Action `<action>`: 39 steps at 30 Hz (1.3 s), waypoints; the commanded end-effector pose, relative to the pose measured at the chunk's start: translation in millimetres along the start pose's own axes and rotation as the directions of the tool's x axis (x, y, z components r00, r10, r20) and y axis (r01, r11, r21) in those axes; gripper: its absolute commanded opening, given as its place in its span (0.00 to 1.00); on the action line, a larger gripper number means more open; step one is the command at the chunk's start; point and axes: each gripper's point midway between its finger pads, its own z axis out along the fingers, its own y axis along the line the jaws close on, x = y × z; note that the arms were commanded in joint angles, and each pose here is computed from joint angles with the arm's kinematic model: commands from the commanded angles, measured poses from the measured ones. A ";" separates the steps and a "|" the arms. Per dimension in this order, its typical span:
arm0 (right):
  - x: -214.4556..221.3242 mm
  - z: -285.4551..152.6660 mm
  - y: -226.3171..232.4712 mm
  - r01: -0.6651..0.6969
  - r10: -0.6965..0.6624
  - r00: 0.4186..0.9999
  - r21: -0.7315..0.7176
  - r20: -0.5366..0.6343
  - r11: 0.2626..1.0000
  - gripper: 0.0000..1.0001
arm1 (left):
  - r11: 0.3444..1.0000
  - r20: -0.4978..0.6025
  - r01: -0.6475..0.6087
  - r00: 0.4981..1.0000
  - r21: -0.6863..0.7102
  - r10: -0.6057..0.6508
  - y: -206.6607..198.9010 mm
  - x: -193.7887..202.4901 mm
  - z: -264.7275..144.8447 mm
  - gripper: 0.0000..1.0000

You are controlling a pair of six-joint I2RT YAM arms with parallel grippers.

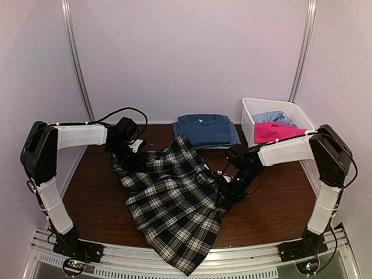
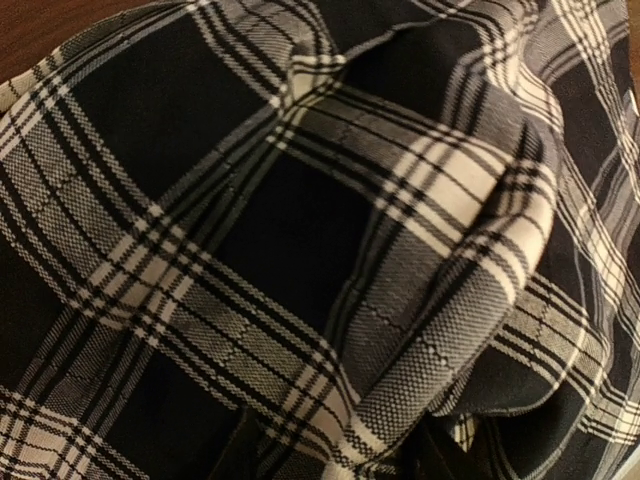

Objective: Fold and stack the mixed laundry pile
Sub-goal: Move the flattened skirt to the center of the board.

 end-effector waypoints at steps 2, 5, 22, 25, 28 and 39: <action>51.6 25.2 29.4 0.081 -0.093 0.984 -0.080 -0.152 0.994 0.44 | 0.992 -0.043 0.038 0.998 -0.122 -0.043 40.5 -6.8 22.7 0.53; 81.0 31.4 60.3 0.142 -0.175 0.954 -0.147 -0.242 0.979 0.44 | 0.992 -0.059 0.012 0.998 -0.126 -0.020 43.7 -23.1 30.2 0.53; -44.1 -88.0 63.3 0.150 -0.102 0.946 -0.136 0.308 0.979 0.60 | 0.974 0.282 -0.214 0.941 0.078 0.185 -68.5 -117.4 -60.9 0.56; -56.5 -66.7 44.9 0.136 -0.108 0.962 -0.097 0.250 0.986 0.54 | 0.970 0.245 -0.216 0.952 0.112 0.184 -81.7 -104.3 -49.7 0.56; -63.2 -48.0 33.1 0.126 -0.105 0.972 -0.088 0.211 0.988 0.49 | 0.969 0.175 -0.204 0.968 0.137 0.179 -91.3 -79.6 -25.9 0.56; 31.6 17.5 -4.4 -0.008 0.009 1.000 -0.103 0.000 0.995 0.31 | 0.972 -0.019 -0.175 0.983 0.159 0.180 -105.2 -9.4 63.7 0.47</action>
